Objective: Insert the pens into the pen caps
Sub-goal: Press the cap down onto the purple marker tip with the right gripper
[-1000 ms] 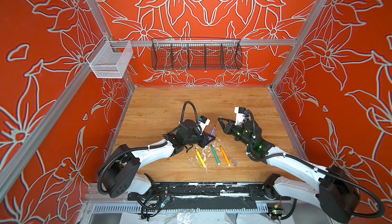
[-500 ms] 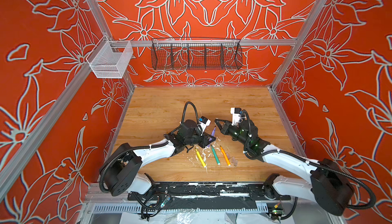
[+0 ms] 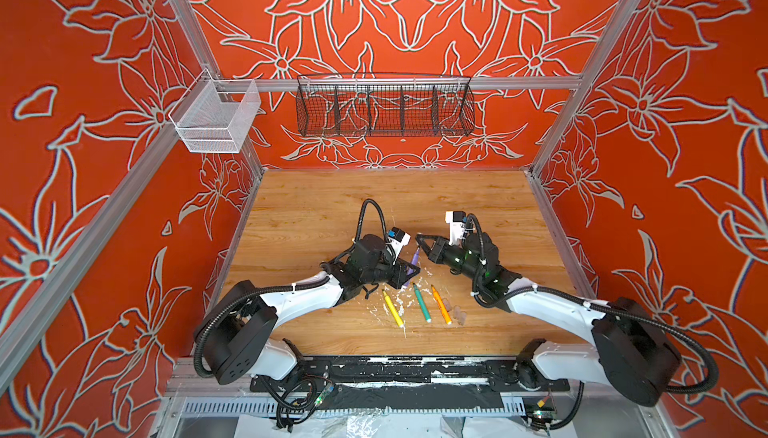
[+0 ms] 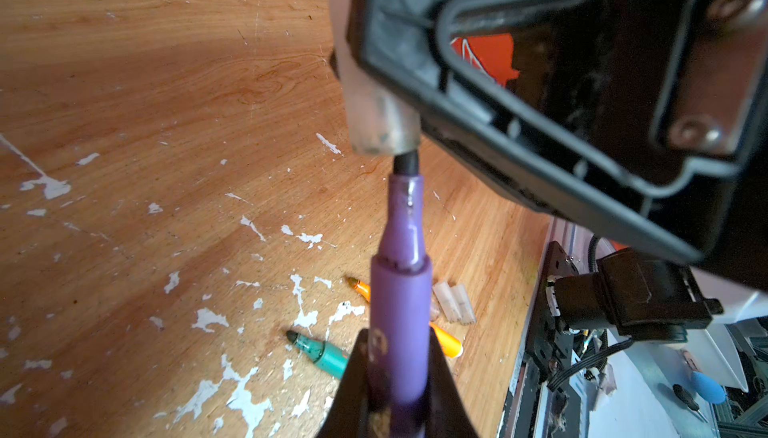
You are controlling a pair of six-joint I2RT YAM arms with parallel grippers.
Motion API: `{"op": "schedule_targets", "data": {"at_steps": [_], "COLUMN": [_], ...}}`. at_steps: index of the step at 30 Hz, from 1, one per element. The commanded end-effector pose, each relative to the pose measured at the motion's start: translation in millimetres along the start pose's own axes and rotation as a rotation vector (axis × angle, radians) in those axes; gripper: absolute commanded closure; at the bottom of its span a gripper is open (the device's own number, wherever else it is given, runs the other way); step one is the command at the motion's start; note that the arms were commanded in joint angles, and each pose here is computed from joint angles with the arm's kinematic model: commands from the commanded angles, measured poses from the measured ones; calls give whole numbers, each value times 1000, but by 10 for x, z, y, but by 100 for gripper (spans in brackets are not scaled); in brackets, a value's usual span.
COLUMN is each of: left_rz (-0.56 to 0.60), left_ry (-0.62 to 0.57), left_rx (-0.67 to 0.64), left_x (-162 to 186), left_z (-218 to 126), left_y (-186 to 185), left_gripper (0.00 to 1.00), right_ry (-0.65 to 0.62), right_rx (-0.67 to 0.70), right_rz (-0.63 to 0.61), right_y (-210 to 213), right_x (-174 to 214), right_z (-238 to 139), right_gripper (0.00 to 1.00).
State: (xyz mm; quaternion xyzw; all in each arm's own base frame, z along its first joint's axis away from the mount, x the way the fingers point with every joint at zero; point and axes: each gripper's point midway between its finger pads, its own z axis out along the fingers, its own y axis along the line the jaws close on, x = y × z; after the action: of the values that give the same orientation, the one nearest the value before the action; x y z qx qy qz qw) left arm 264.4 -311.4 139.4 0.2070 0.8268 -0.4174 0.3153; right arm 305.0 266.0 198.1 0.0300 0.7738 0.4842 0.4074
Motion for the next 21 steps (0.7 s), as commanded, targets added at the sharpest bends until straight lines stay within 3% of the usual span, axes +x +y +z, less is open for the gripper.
{"op": "schedule_targets", "data": {"at_steps": [1,12,21], "left_rz": [14,-11,-27], "left_ry": [-83,-104,-137], "left_rx": [22,41,56], "left_x": [-185,-218,-251], "left_z": [-109,-169,-233], "left_y": [-59,-20,-9], "left_gripper": [100,100,100], "right_ry": [19,55,136], "right_rx": [-38,-61,-88], "right_rz": [11,5,-17], "right_y": [111,155,286], "right_x": [8,73,484], "right_z": [30,86,236], "right_gripper": [100,100,100]}}
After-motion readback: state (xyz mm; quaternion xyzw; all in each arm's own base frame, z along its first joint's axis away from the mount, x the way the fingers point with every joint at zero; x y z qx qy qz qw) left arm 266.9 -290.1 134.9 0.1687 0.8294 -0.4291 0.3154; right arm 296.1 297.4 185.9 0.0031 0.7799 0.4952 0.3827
